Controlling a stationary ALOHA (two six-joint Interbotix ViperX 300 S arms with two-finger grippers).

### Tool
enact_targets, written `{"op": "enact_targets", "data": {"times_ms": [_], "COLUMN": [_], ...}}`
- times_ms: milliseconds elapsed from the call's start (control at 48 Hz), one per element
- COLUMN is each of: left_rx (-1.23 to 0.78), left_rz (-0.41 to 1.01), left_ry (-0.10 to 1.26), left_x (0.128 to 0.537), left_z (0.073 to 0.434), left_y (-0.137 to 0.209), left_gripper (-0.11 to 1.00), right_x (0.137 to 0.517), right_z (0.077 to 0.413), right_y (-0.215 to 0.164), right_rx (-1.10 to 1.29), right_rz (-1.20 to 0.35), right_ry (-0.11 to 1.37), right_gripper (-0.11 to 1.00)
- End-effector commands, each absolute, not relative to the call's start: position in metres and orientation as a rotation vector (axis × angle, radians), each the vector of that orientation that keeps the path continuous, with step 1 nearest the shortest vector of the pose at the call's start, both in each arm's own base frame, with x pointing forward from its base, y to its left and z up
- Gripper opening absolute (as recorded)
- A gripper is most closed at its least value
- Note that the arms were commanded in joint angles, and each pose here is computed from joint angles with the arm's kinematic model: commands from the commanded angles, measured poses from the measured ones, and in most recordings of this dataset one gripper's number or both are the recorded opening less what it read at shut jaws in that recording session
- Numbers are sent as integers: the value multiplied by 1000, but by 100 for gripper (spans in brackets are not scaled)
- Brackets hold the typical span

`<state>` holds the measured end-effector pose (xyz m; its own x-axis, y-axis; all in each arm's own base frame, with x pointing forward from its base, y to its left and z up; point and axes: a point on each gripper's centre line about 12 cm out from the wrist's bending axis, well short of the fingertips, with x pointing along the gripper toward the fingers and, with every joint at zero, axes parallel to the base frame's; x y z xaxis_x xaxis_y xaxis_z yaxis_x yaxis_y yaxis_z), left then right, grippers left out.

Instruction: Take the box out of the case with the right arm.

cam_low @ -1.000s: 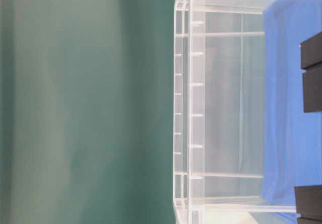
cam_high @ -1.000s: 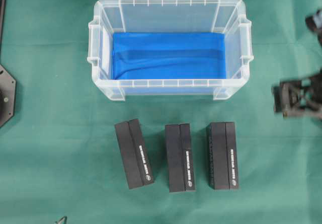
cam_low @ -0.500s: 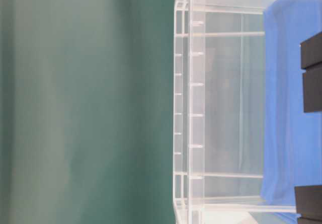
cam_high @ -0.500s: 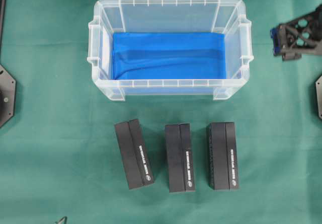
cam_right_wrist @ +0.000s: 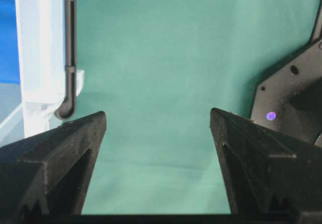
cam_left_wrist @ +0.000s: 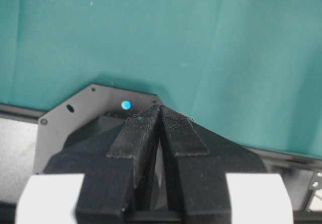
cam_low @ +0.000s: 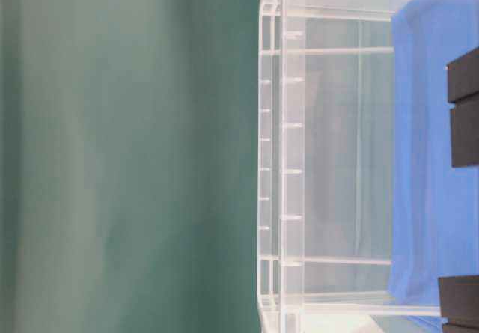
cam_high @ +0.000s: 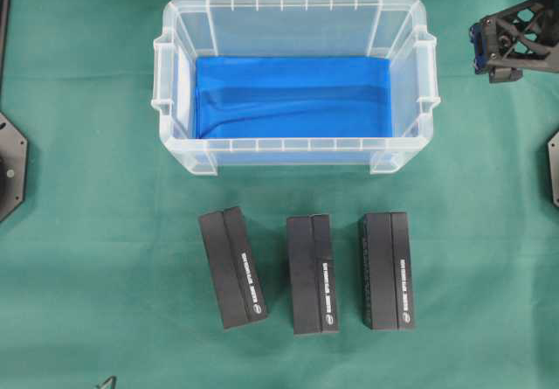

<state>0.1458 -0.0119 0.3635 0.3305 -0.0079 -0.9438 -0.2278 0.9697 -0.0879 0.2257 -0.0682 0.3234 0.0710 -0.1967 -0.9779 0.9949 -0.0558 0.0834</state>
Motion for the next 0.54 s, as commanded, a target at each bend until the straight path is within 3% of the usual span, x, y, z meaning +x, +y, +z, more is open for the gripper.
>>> {"op": "enact_targets", "data": {"times_ms": [0,521], "left_rx": [-218,-216], "left_rz": [144,143], "left_ry": [1217,1217], "left_x": [147,147], "left_z": [366,366], "left_y": [-12,-12], "left_gripper": [0,0], "right_x": [225,225], "right_z": [329,329], "right_y": [-69,-68], "right_rx": [1152,1160], "right_rz": [-1269,-1268], "right_ry": [954,956], "right_gripper": [81,81]}}
